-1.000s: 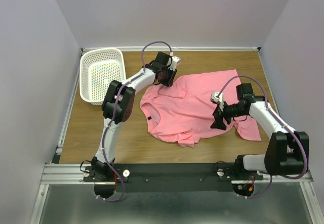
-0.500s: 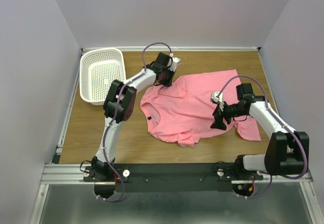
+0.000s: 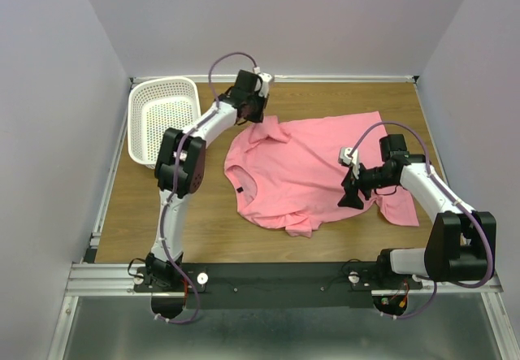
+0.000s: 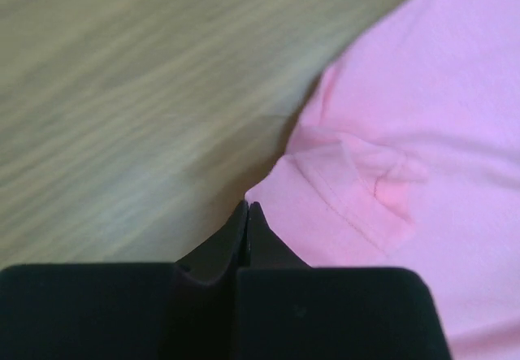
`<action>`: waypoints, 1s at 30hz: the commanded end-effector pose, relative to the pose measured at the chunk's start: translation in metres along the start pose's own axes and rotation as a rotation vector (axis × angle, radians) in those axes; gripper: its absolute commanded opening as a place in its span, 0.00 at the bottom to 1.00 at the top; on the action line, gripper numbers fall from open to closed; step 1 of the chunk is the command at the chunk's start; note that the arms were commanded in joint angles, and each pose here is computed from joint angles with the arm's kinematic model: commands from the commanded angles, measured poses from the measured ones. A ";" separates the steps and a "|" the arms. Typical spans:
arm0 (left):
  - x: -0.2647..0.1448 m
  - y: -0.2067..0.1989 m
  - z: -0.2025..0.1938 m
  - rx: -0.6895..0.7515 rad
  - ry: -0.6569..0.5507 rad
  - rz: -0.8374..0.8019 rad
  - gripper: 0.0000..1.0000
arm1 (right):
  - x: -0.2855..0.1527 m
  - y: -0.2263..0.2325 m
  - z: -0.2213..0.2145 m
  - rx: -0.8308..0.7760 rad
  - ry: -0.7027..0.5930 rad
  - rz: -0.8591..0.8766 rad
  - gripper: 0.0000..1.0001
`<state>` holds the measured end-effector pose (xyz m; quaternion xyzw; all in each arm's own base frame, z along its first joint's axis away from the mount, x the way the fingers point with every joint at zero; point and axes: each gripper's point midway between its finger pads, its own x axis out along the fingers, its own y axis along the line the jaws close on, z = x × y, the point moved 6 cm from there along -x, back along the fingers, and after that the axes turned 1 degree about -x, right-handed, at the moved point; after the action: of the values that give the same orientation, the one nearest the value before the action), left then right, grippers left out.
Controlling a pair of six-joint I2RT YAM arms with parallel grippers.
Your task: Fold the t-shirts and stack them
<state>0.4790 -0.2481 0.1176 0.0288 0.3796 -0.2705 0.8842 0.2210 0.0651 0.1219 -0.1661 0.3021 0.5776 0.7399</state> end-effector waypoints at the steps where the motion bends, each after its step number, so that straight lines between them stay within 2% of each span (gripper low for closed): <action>1: -0.040 0.056 0.059 -0.107 -0.198 0.158 0.00 | 0.000 0.005 0.000 0.015 -0.022 0.015 0.80; 6: -0.041 0.107 0.076 -0.262 -0.276 0.232 0.00 | -0.002 0.005 0.002 0.015 -0.024 0.009 0.80; 7: -0.044 0.114 0.084 -0.281 -0.301 0.234 0.07 | -0.002 0.004 0.002 0.013 -0.024 0.006 0.80; 9: -0.044 0.131 0.089 -0.342 -0.321 0.257 0.07 | -0.003 0.004 0.003 0.012 -0.023 0.001 0.80; 10: -0.045 0.136 0.090 -0.362 -0.329 0.268 0.14 | -0.004 0.004 0.003 0.012 -0.017 -0.004 0.80; 11: -0.051 0.139 0.096 -0.366 -0.350 0.254 0.26 | -0.004 0.003 0.003 0.013 -0.013 -0.007 0.80; 13: -0.060 0.133 0.107 -0.349 -0.385 0.229 0.59 | -0.005 0.002 0.002 0.020 0.002 -0.018 0.80; 15: -0.077 0.119 0.118 -0.315 -0.421 0.189 0.62 | -0.006 -0.001 0.002 0.033 0.010 -0.028 0.80; 16: -0.098 0.109 0.131 -0.284 -0.465 0.180 0.62 | -0.005 -0.004 0.001 0.040 0.021 -0.035 0.80; 19: -0.123 0.086 0.135 -0.221 -0.513 0.168 0.63 | -0.010 -0.011 -0.001 0.065 0.032 -0.072 0.80; 20: -0.161 0.073 0.153 -0.189 -0.605 0.162 0.63 | -0.010 -0.015 -0.002 0.058 0.044 -0.088 0.80; 21: -0.176 0.063 0.154 -0.165 -0.636 0.157 0.63 | -0.011 -0.016 -0.002 0.056 0.049 -0.096 0.80; 22: -0.174 0.053 0.135 -0.153 -0.611 0.153 0.65 | -0.011 -0.016 -0.003 0.039 0.054 -0.096 0.80; 23: -0.225 0.034 0.150 -0.109 -0.746 0.141 0.66 | -0.009 -0.013 -0.003 0.021 0.052 -0.081 0.80; 24: -0.220 0.029 0.122 -0.107 -0.717 0.135 0.72 | -0.008 -0.011 -0.004 -0.047 0.056 -0.061 0.80; 25: -0.235 0.021 0.114 -0.099 -0.752 0.118 0.77 | -0.002 -0.003 -0.002 -0.088 0.062 -0.019 0.80; 26: -0.285 0.000 0.119 -0.059 -0.899 0.049 0.84 | 0.012 0.012 0.001 -0.154 0.087 0.051 0.80; 27: -0.274 0.000 0.085 -0.082 -0.855 0.039 0.97 | 0.021 0.021 0.003 -0.195 0.110 0.090 0.80; 28: -0.309 -0.011 0.078 -0.072 -0.937 0.015 0.99 | 0.030 0.023 0.009 -0.248 0.133 0.087 0.80; 30: -0.325 -0.016 0.056 -0.055 -0.960 -0.025 0.99 | 0.062 0.051 0.025 -0.356 0.156 0.170 0.80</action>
<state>0.3574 -0.1415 0.3710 -0.1143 0.0110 -0.2241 0.9678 0.2131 0.0921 0.1153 -0.2414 0.2953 0.6142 0.6909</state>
